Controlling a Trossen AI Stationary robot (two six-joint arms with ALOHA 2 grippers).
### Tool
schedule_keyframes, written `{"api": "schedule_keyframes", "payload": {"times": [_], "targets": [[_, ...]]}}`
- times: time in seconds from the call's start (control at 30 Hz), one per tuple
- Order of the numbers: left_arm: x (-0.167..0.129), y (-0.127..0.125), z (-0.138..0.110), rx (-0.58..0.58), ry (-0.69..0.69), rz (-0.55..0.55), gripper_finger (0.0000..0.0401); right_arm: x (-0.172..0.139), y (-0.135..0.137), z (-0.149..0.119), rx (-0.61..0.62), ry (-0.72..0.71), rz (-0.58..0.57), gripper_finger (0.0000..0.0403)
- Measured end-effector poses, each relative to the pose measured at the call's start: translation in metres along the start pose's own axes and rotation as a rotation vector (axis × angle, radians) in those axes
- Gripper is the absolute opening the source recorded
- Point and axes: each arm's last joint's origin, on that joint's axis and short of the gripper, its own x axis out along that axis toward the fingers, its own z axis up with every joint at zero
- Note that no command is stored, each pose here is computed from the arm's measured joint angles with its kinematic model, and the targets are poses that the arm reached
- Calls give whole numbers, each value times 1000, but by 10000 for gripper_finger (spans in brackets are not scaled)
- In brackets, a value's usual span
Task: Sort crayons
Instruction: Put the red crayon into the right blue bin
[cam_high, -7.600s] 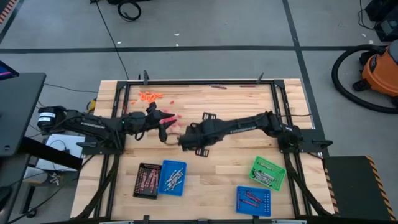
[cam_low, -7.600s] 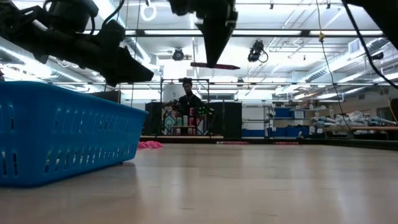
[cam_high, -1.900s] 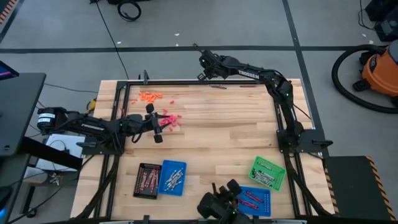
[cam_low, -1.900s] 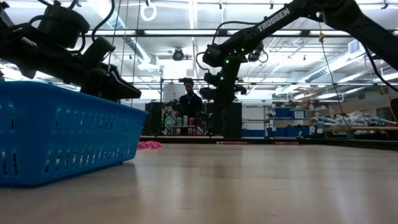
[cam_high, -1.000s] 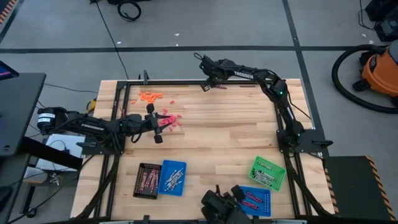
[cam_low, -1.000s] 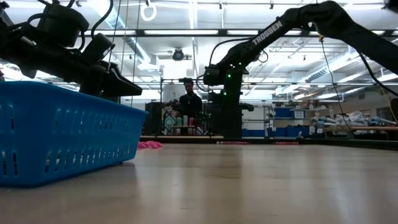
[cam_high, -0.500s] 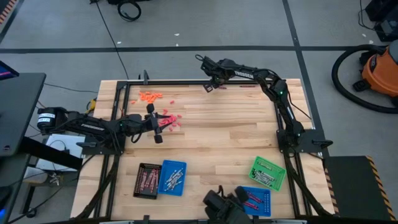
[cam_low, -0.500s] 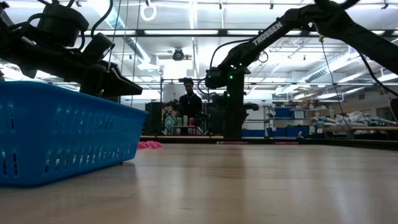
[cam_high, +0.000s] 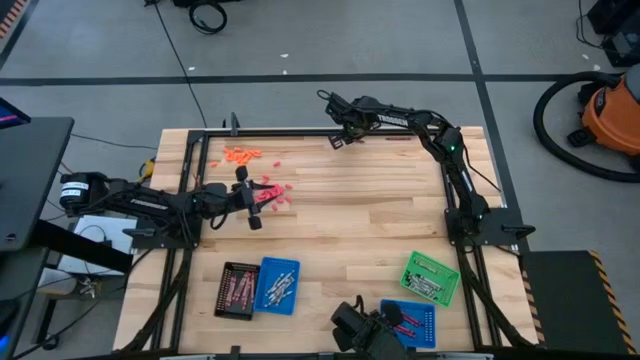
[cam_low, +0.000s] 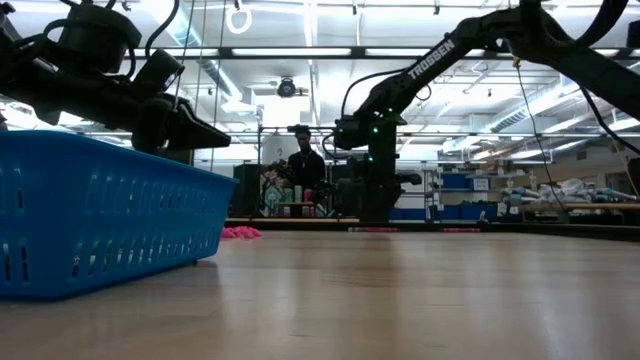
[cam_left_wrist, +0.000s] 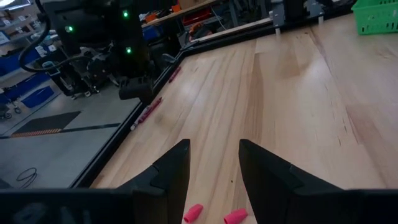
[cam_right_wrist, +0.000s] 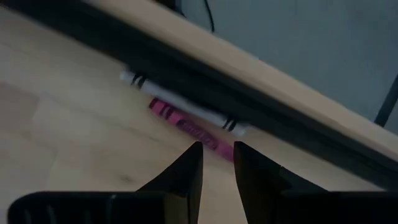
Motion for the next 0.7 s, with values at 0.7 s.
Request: {"api": "schedule_keyframes", "payload": {"times": [0.7], "targets": [[0,1,3,39,-33,12,149,5,13,20,-94,62,-17,97]]}}
